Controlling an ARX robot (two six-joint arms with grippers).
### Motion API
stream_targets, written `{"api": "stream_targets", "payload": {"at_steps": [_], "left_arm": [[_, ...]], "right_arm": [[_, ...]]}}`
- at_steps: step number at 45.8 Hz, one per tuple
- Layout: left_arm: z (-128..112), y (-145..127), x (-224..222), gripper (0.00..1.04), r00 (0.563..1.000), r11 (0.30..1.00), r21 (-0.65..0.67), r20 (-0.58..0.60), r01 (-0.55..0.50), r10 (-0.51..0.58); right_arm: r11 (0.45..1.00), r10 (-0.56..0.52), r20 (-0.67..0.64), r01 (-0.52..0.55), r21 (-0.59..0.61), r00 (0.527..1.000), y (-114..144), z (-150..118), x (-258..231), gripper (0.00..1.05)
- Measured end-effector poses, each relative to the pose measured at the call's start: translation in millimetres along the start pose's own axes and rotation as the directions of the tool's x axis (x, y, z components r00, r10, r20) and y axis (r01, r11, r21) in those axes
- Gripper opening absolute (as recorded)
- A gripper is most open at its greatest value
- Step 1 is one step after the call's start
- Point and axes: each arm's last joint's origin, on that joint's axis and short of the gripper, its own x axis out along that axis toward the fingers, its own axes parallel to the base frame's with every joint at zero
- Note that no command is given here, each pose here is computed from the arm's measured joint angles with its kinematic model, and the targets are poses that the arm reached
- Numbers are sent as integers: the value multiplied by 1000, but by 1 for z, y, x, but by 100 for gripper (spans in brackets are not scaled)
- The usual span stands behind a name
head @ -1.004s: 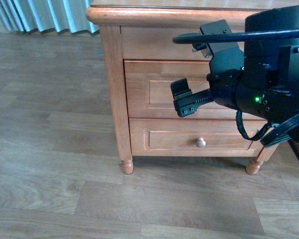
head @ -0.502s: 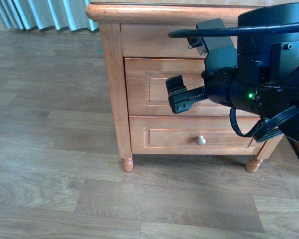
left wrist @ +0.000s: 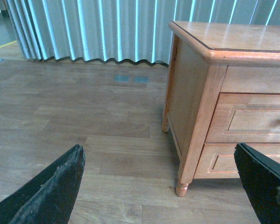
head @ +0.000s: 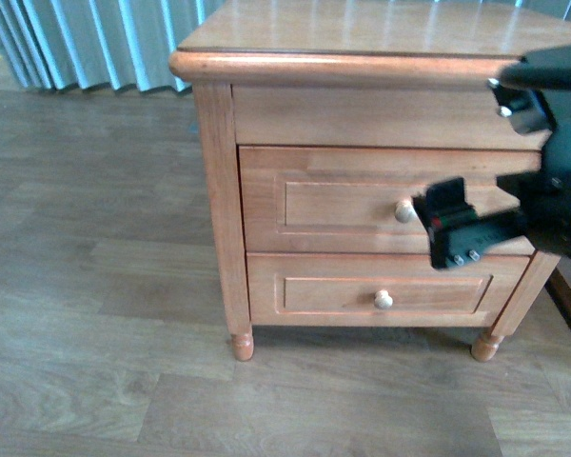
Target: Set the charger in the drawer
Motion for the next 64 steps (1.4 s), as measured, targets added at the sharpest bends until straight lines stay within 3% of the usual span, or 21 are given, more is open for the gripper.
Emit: {"api": "stream_targets", "payload": {"at_steps": [10, 27, 41, 44, 47, 59, 61, 64], "left_arm": [[0, 0, 0, 99, 1000, 1000, 0, 0, 0, 0], [0, 0, 0, 99, 1000, 1000, 0, 0, 0, 0], [0, 0, 0, 99, 1000, 1000, 0, 0, 0, 0], [0, 0, 0, 99, 1000, 1000, 0, 0, 0, 0], [0, 0, 0, 99, 1000, 1000, 0, 0, 0, 0], [0, 0, 0, 99, 1000, 1000, 0, 0, 0, 0], [0, 0, 0, 99, 1000, 1000, 0, 0, 0, 0], [0, 0, 0, 99, 1000, 1000, 0, 0, 0, 0]], "right_arm": [[999, -32, -3, 32, 33, 999, -20, -8, -60, 96], [970, -192, 61, 181, 160, 979, -64, 16, -162, 96], [964, -224, 81, 208, 164, 971, -64, 18, -171, 95], [940, -328, 188, 300, 160, 926, -60, 13, -171, 83], [933, -354, 254, 322, 160, 900, -52, 8, -175, 71], [936, -347, 273, 312, 164, 897, -22, -12, -190, 9], [936, -346, 274, 311, 164, 897, -20, -13, -192, 2], [937, -345, 276, 309, 164, 897, -17, -15, -194, 2]]}}
